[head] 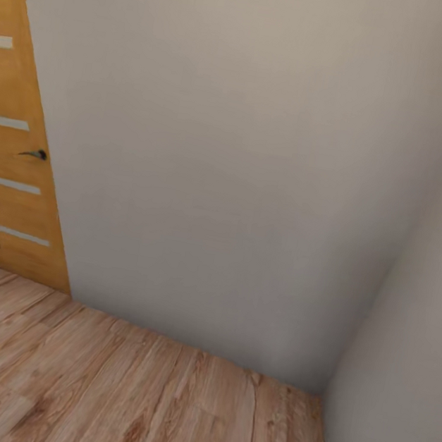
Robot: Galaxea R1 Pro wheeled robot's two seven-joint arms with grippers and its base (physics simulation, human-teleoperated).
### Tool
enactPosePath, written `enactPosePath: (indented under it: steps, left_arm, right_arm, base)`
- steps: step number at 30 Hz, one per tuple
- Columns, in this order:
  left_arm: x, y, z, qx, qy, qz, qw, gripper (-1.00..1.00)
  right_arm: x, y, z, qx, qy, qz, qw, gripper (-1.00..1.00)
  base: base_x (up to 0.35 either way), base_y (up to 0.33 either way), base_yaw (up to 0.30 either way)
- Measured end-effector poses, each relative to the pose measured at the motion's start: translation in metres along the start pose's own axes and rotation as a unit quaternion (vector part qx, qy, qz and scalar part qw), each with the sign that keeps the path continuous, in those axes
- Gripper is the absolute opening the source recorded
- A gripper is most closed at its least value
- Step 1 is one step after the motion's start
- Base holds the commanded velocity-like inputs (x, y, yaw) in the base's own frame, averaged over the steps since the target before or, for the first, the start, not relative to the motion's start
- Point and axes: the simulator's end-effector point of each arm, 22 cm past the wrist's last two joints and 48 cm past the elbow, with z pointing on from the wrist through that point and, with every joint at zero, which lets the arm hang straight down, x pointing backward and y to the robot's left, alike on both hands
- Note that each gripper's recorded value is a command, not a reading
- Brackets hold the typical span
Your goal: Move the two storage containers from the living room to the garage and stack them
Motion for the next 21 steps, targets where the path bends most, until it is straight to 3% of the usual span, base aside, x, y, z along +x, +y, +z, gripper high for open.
enactPosePath:
  steps: [6, 21]
  left_arm:
    - [0.0002, 0.0002, 0.0, 0.0, 0.0, -0.012, 0.9999, 1.0]
    - [0.0001, 0.0002, 0.0, 0.0, 0.0, -0.013, 0.9999, 1.0]
  right_arm:
    - [-0.0002, 0.0004, 0.0, 0.0, 0.0, 0.001, 1.0, 1.0]
    - [-0.0002, -0.0001, 0.0001, 0.0, 0.0, 0.002, 1.0, 1.0]
  base:
    - [0.32, 0.0, 0.278]
    - [0.3, 0.0, 0.281]
